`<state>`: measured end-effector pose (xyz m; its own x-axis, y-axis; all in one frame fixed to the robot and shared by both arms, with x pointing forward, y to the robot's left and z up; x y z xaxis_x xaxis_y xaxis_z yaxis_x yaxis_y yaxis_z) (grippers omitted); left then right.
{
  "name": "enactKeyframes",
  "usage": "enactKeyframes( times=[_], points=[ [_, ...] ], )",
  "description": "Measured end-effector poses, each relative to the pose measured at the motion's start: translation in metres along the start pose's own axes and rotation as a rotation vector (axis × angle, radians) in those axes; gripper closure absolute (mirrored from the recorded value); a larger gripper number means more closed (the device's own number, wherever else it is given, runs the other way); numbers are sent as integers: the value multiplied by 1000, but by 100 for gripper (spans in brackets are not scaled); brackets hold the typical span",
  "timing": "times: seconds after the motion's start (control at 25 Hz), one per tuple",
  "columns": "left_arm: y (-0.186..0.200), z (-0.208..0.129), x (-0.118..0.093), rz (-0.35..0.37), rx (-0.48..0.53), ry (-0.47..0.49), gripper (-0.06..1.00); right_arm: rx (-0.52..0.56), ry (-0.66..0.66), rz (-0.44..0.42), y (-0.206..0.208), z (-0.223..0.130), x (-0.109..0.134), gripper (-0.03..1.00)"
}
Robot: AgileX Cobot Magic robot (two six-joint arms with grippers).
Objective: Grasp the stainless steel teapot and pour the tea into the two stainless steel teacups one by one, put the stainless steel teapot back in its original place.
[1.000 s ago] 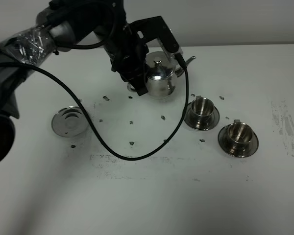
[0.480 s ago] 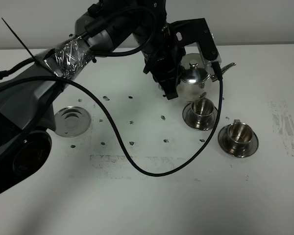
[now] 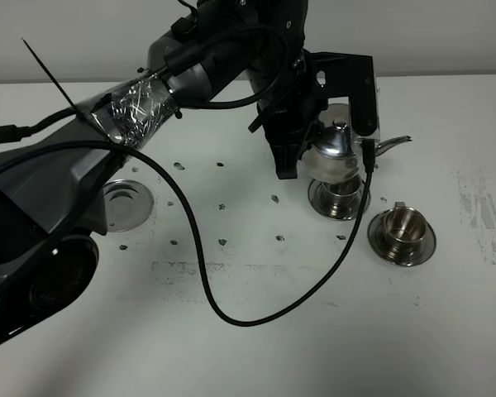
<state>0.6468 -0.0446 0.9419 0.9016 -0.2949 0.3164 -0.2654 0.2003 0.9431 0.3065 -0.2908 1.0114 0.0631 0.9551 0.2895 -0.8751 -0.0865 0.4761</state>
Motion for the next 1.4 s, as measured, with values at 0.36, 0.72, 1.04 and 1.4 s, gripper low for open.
enactKeyframes(
  times=[0.36, 0.72, 1.04, 1.4],
  points=[
    [0, 8, -3, 1, -2, -49, 75, 0, 0, 0, 0, 0, 0, 75],
    [0, 7, -2, 5, 10, -126, 75, 0, 0, 0, 0, 0, 0, 75],
    [1, 4, 0, 28, 85, -274, 75, 0, 0, 0, 0, 0, 0, 75],
    [-11, 8, -5, 21, 156, -376, 75, 0, 0, 0, 0, 0, 0, 75]
  ],
)
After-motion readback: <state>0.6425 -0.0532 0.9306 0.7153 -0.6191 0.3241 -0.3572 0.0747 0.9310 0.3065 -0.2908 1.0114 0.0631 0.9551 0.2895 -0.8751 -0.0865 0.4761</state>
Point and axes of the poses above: a point on each arm's last joint axis where the gripper is mounted, y pointing back along that axis away from the gripper, x along the wrist's bending axis when the last joint is at zero, z = x × y, the point moved 9 cm from there along -y, pointing out along that axis toward the gripper, and after that the axes turned 13 degrees about -y, right-handed, at the moved point
